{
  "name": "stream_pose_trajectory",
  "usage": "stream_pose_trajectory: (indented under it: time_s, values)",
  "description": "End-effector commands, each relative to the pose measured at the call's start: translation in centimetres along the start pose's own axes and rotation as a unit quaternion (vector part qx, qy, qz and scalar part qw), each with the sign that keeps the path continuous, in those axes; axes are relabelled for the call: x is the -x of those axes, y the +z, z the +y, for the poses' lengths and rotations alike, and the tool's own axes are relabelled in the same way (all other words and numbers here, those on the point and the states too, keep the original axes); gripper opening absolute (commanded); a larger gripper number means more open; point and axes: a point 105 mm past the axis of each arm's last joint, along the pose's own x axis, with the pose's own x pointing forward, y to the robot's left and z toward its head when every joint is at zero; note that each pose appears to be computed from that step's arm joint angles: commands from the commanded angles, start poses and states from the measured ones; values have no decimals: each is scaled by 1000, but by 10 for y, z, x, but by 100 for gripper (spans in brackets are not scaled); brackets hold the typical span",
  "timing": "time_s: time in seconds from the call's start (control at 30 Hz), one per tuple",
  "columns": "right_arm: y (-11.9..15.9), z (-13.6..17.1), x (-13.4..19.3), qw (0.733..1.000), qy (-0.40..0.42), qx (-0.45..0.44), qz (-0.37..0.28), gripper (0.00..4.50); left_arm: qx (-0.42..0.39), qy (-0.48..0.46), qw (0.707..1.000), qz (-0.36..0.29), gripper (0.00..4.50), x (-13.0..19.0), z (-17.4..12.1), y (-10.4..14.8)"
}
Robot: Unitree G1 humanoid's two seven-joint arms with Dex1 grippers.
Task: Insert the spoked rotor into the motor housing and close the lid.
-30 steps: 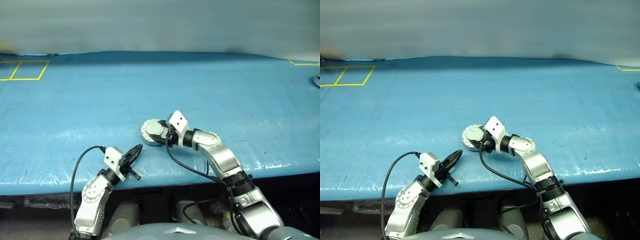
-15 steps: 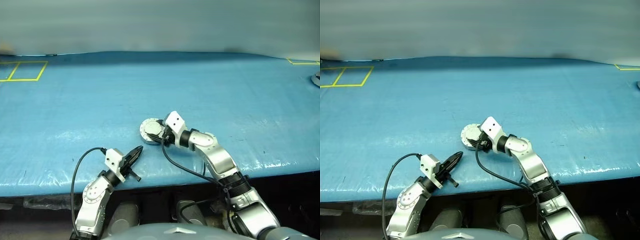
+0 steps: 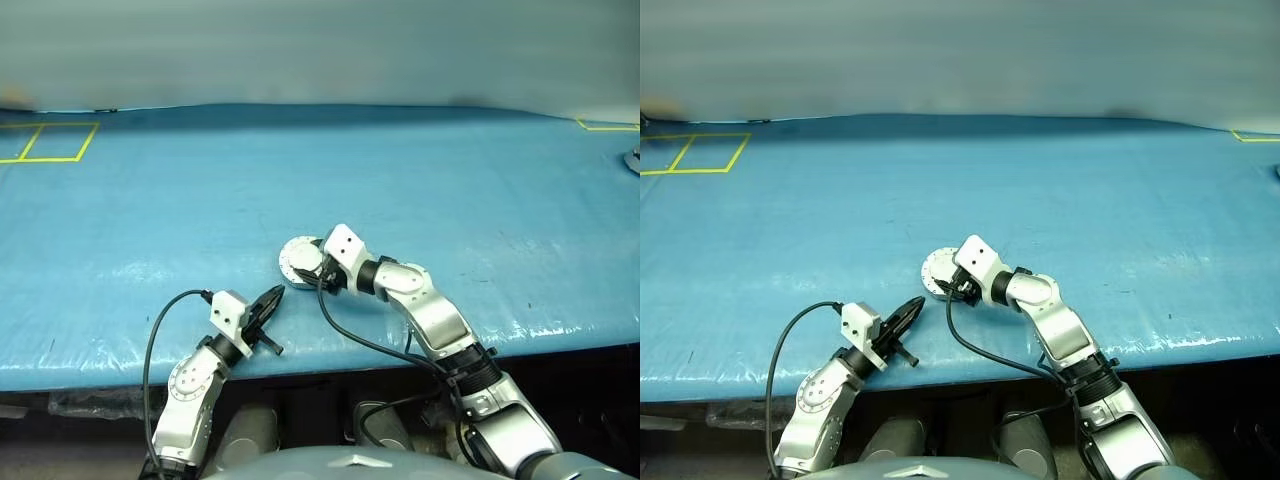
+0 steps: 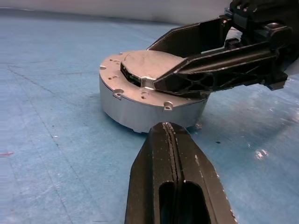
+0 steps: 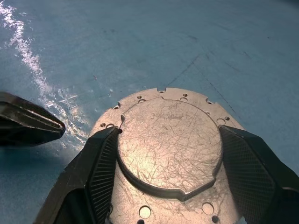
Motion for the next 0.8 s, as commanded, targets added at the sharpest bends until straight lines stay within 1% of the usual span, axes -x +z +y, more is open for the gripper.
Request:
stream_pose_trajectory:
  time_s: [0.03,0.13,0.2,0.27,0.33,0.4,0.47,0.53,0.63,0.73,0.8]
  values:
    - [-33,7,3,997,10,-34,69,302,-3,24,999,-25,0,-11,13,25]
    - [-32,6,4,997,5,-49,66,302,33,53,998,-18,0,-24,23,38]
    - [-32,5,5,997,2,-49,66,302,87,59,995,5,0,-33,26,43]
    - [-31,5,4,997,0,-50,65,302,152,28,987,39,0,-41,23,45]
    - [-31,5,4,997,-1,-50,65,302,184,17,981,63,0,-47,23,48]
    - [-30,5,4,997,-1,-50,63,302,178,16,979,98,0,-51,24,46]
    - [-30,5,4,997,-2,-49,63,302,177,6,977,118,0,-56,21,45]
    - [-29,5,3,997,-3,-49,62,302,185,8,974,129,0,-60,20,44]
    - [-28,5,3,997,-3,-48,60,302,169,16,974,150,0,-62,20,38]
    - [-28,5,3,997,-4,-48,59,302,172,7,971,164,0,-62,13,33]
    - [-28,6,3,997,-3,-48,59,302,159,10,969,189,0,-60,11,24]
